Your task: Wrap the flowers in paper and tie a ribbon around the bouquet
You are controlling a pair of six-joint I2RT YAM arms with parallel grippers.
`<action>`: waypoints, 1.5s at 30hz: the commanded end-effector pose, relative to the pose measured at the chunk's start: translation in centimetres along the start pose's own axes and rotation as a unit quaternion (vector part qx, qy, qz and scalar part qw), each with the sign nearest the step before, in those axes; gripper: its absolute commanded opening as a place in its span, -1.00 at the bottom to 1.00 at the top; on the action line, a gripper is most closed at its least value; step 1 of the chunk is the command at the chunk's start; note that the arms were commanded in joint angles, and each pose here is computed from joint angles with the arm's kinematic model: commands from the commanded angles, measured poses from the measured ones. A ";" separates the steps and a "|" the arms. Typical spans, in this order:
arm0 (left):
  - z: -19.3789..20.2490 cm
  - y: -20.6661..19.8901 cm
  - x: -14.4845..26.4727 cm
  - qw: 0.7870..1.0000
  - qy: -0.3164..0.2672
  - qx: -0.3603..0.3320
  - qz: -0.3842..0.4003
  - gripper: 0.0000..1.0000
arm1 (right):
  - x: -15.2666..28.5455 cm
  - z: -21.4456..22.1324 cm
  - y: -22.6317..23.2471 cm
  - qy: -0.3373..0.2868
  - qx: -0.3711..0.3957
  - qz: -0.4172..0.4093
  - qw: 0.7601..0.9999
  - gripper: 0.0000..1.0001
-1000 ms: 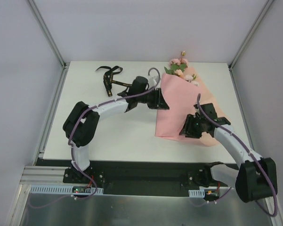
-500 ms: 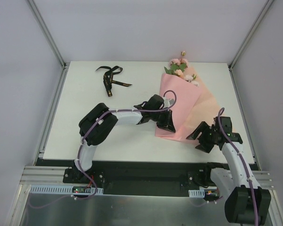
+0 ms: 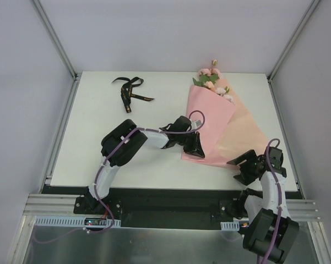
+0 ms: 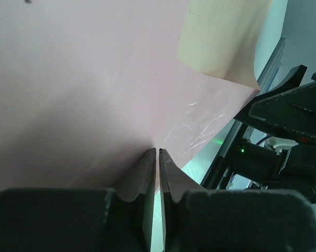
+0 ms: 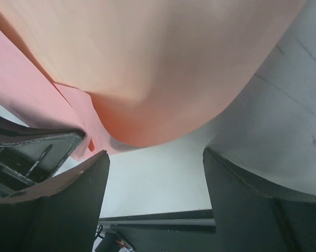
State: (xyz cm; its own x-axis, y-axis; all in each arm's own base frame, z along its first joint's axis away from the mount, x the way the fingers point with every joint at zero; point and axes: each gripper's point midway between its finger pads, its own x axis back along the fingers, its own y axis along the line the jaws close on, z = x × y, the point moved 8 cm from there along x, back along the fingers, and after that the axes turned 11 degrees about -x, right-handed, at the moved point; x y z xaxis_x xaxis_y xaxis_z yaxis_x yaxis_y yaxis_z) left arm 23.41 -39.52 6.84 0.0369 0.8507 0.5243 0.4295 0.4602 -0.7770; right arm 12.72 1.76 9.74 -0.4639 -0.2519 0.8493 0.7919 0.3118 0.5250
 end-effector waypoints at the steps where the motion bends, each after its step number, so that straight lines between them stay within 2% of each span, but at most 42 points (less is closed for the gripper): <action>1: 0.2 0.8 -0.4 1.000 -0.012 0.005 -0.006 -0.89 | -0.6 -1.3 0.1 -0.047 -0.007 -0.007 0.999 0.47; 3: 0.3 1.0 -0.4 1.000 -0.012 0.008 -0.009 -0.88 | -0.8 -1.4 0.0 -0.052 -0.006 -0.012 0.999 0.43; 6: 0.4 1.1 -0.4 1.000 -0.014 0.012 -0.013 -0.90 | -0.9 -1.3 0.1 -0.063 0.000 -0.039 0.997 0.23; 12: 0.5 1.4 -0.6 1.000 -0.012 0.013 -0.014 -0.90 | -0.5 -1.6 0.6 -0.099 0.035 -0.078 0.991 -0.45; 13: 0.6 1.6 -0.6 1.000 -0.010 0.014 -0.015 -0.90 | -0.1 -1.7 0.9 -0.106 0.049 -0.087 0.989 -0.70; 16: 0.6 1.8 -0.8 1.000 -0.010 0.019 -0.017 -0.91 | 0.6 -2.0 2.0 -0.122 0.095 -0.109 0.982 -0.99; 19: 0.6 2.0 -1.1 1.000 -0.009 0.022 -0.017 -0.91 | 1.5 -1.7 3.8 -0.130 0.153 -0.118 0.972 -0.99; 24: 0.6 2.3 -1.3 0.999 -0.008 0.031 -0.020 -0.94 | 2.3 0.2 6.9 -0.106 0.264 -0.112 0.952 -0.99; 29: 0.8 2.5 -1.3 0.999 -0.006 0.032 -0.022 -0.95 | 2.6 3.5 9.5 -0.080 0.404 -0.083 0.907 -0.99; 33: 0.8 2.6 -1.5 0.999 -0.004 0.031 -0.021 -0.95 | 2.7 6.4 12.5 -0.018 0.499 -0.095 0.861 -0.99; 38: 0.8 2.2 -1.2 0.999 -0.003 0.034 -0.012 -0.93 | 0.6 8.2 14.1 0.066 0.531 -0.096 0.839 -0.99; 45: 0.2 0.1 0.8 0.999 -0.020 0.039 0.021 -0.74 | 0.0 8.0 14.6 0.051 0.523 -0.088 0.846 -0.99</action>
State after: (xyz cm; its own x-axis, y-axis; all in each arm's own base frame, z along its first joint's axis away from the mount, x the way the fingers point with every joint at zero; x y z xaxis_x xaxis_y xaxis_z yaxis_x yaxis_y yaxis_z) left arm 23.61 -39.74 6.13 0.0276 0.8791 0.4759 0.3709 0.4331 -0.8215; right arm 20.41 13.14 16.69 -0.4397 -0.4064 0.8009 -0.0543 0.9022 0.4279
